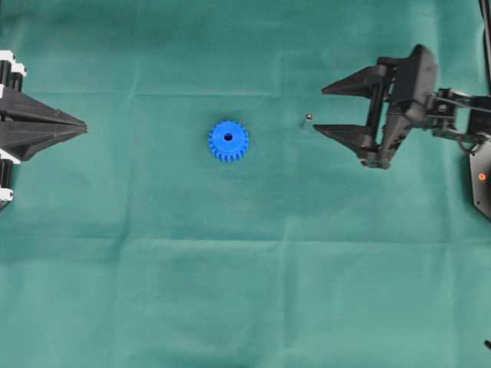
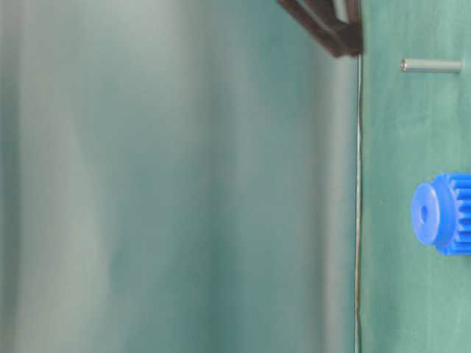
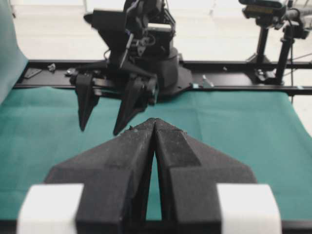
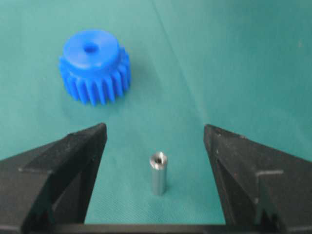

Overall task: Insert the shaft placed at a random location into the center hole of the small gear at another random location.
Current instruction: 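Move the open right gripper down over the small silver shaft, then close the right gripper on the silver shaft and lift it upright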

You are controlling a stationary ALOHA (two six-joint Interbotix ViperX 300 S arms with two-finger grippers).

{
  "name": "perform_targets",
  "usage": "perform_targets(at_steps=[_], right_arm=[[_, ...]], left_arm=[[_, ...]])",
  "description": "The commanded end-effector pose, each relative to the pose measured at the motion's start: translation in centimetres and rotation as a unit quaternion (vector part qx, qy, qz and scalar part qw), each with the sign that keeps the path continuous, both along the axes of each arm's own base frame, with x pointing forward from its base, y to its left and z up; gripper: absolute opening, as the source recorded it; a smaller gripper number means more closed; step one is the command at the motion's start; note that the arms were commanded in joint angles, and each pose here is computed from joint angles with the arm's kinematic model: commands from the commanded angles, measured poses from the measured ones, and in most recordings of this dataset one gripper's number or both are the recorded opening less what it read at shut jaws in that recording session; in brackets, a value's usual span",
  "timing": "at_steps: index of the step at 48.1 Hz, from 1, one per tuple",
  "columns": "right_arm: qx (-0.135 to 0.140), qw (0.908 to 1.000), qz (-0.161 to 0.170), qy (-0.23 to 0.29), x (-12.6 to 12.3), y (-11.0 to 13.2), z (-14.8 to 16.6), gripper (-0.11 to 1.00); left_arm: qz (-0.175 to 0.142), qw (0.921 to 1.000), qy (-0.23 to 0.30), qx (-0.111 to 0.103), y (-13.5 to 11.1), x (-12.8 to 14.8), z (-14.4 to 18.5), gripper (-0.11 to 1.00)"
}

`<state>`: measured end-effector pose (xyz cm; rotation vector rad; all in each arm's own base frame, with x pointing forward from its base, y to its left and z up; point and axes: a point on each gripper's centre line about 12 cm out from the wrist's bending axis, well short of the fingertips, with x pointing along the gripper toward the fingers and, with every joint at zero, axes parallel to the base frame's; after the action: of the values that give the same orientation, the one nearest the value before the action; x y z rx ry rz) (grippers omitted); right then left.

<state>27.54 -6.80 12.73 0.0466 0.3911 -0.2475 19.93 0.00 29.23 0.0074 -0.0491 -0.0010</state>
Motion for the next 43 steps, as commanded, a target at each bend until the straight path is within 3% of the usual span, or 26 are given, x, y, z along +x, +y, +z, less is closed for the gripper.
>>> perform_targets(at_steps=[1,13,28,32,41,43], right_arm=[[-0.004,1.0,-0.005,-0.007,1.0,-0.5,-0.5,0.86],[0.002,0.9998,-0.008,0.015,1.9,-0.8,-2.5,0.85],[0.003,0.9998,-0.008,0.018,2.0,-0.7,-2.7,0.8],[0.002,0.9998,-0.006,0.018,2.0,-0.7,-2.7,0.67],[0.001,0.9998,-0.004,0.019,2.0,-0.7,-2.7,0.17],[0.0,0.9998,-0.003,0.019,2.1,-0.7,-2.7,0.13]], left_arm=[[0.0,1.0,-0.005,0.001,0.0,0.2,0.6,0.0],[0.0,1.0,-0.001,0.001,0.0,0.2,0.5,0.0],[0.0,1.0,0.004,0.001,0.0,0.2,0.4,0.0],[0.0,1.0,0.005,0.001,0.0,0.2,0.4,0.0],[0.0,1.0,0.004,0.001,0.0,0.2,0.4,0.0],[0.0,1.0,0.005,0.001,0.0,0.2,0.4,0.0]])
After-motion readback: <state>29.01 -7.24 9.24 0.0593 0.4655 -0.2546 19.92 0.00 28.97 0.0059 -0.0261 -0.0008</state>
